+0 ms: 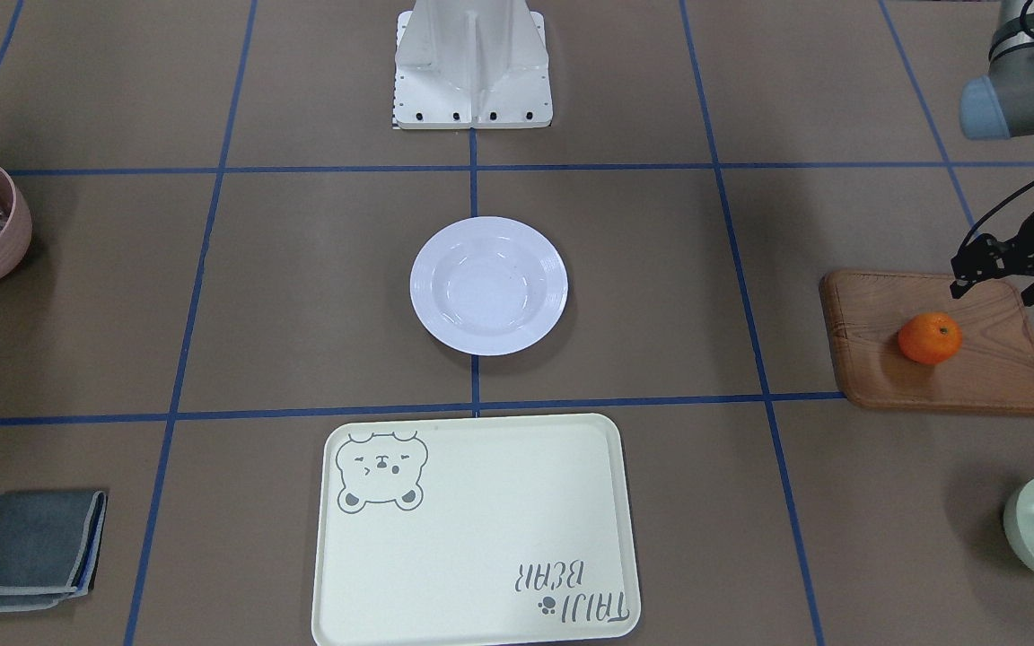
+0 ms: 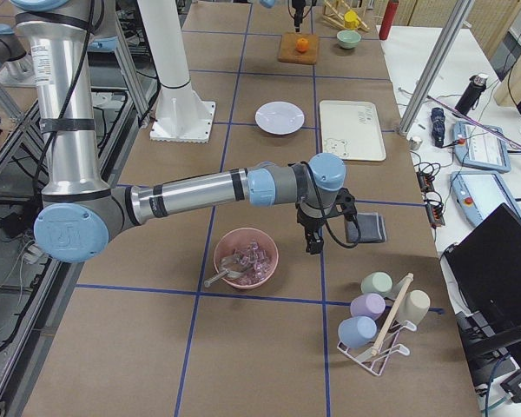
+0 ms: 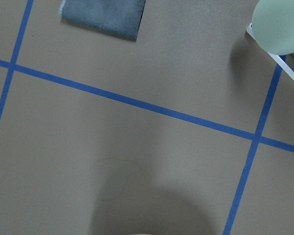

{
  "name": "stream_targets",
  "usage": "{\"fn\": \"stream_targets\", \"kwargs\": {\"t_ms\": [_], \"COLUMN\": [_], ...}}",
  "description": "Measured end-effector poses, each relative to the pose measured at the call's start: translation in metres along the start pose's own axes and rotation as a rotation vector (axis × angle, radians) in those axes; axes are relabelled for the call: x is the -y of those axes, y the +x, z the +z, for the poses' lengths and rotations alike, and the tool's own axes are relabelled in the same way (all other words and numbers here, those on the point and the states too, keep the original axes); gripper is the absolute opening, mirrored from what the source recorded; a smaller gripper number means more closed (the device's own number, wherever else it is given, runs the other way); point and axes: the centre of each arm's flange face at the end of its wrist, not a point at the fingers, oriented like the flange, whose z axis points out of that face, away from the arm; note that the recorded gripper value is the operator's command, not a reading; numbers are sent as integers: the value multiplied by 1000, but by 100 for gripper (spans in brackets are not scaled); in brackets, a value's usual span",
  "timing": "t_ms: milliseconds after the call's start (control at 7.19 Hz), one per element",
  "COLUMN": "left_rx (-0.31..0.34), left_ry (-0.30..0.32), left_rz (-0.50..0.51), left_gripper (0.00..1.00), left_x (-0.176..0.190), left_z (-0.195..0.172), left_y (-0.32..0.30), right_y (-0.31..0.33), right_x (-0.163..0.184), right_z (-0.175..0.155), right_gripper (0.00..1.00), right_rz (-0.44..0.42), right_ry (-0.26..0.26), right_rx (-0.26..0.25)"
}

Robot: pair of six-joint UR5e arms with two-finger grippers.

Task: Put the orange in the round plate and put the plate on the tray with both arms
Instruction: 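Lower the left gripper onto the orange on the wooden board and grasp it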

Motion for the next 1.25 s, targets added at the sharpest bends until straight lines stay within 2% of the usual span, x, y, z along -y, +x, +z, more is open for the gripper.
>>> {"fn": "stream_targets", "kwargs": {"t_ms": [556, 974, 1252], "left_rx": [-32, -29, -30], "left_ry": [-33, -67, -66], "left_rz": [-114, -140, -142], "left_gripper": [98, 98, 97], "left_x": [30, 29, 32], "left_z": [24, 46, 60], "left_y": [24, 31, 24], "right_y": [-7, -8, -8], "right_x": [2, 2, 2], "right_z": [-4, -2, -1], "right_gripper": [100, 100, 100], "right_rz": [12, 12, 12], "right_ry": [10, 5, 4], "right_rx": [2, 5, 6]}}
